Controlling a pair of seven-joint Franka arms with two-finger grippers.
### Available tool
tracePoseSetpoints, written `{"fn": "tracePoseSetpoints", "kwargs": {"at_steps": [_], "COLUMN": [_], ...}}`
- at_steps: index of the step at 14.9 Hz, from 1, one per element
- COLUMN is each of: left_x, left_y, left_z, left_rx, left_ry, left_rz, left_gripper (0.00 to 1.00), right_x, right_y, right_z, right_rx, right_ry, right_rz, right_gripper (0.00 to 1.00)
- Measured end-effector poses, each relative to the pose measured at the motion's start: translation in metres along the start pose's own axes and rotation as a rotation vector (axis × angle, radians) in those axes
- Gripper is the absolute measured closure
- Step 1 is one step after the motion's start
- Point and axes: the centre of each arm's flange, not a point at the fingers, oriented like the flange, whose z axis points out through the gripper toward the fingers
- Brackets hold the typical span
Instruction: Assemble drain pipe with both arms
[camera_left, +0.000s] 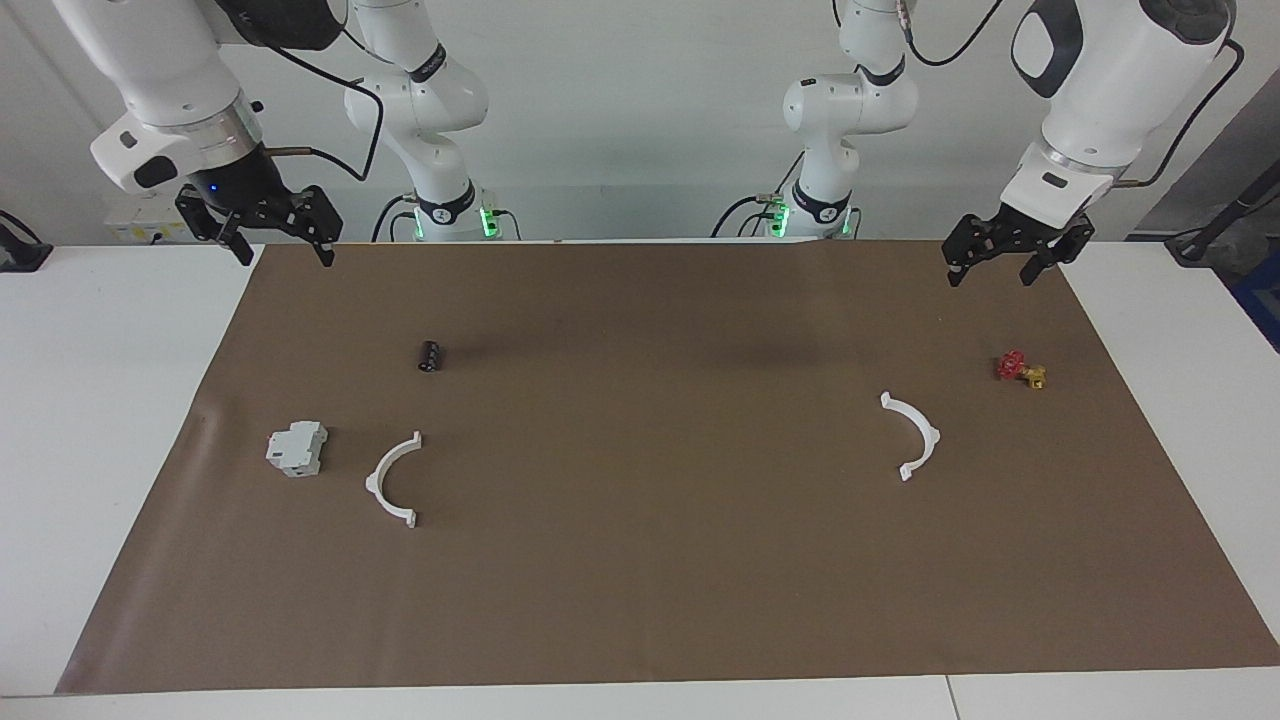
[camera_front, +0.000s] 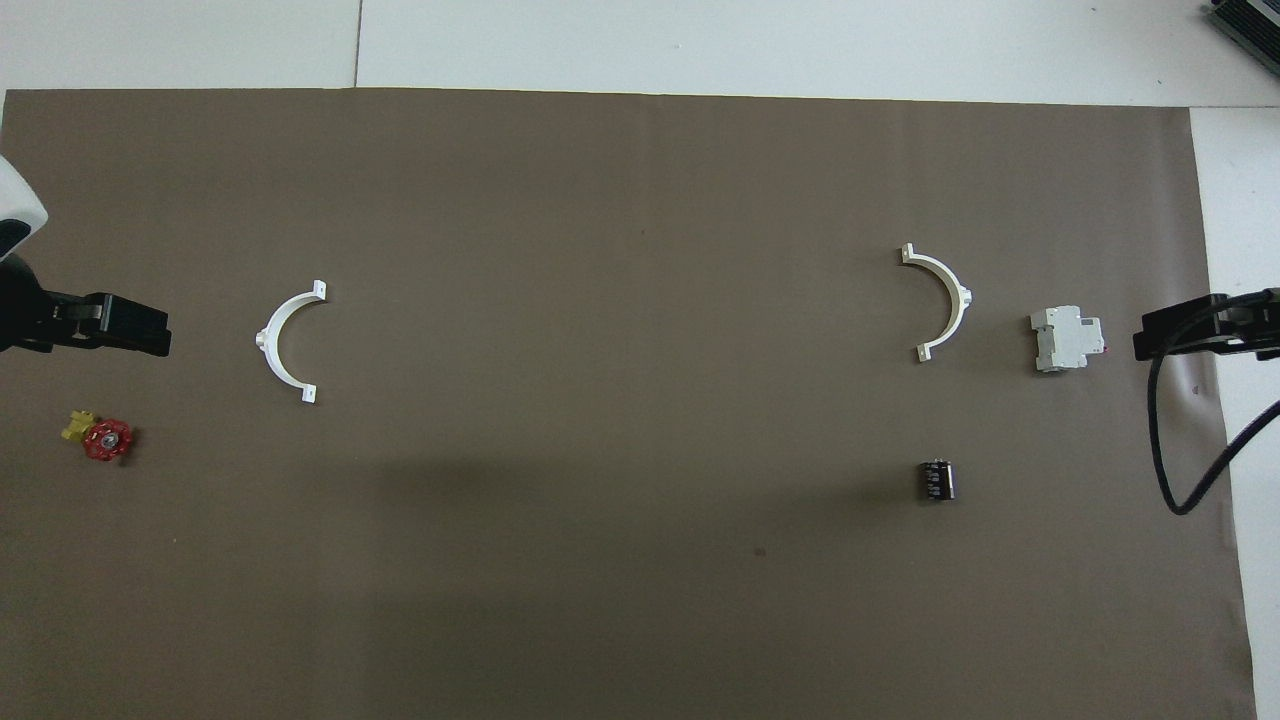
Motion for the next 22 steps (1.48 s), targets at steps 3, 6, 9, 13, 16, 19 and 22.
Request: {"fn": "tracePoseSetpoints", "kwargs": {"at_steps": [3, 6, 9, 13, 16, 19, 22], "left_x": [0.000, 0.000, 0.000, 0.000, 0.001, 0.001, 0.001], "left_y": [0.000, 0.000, -0.001, 0.000, 0.000, 0.000, 0.000], "left_z": [0.000, 0.000, 0.000, 0.000, 0.000, 0.000, 0.000], "left_rx": [0.000, 0.000, 0.000, 0.000, 0.000, 0.000, 0.000], "left_ry": [0.000, -0.001, 0.000, 0.004, 0.004, 0.006, 0.006], "left_rz": [0.000, 0.000, -0.001, 0.001, 0.001, 0.001, 0.001], "left_gripper": [0.00, 0.00, 0.00, 0.00, 0.00, 0.00, 0.00], "right_x": [0.000, 0.000, 0.002, 0.022, 0.056, 0.100, 0.122], "right_y": [-0.002, -0.002, -0.003, -0.006, -0.015, -0.022, -0.025], "right_z": [0.000, 0.000, -0.001, 0.038, 0.113, 0.199, 0.264], "right_rx": [0.000, 0.000, 0.002, 0.004, 0.032, 0.048, 0.057], "right_ry": [0.000, 0.001, 0.017, 0.104, 0.113, 0.146, 0.147], "right_rz": [-0.003, -0.003, -0.018, -0.085, -0.158, -0.278, -0.359], "right_gripper": [0.00, 0.00, 0.00, 0.00, 0.00, 0.00, 0.00]}}
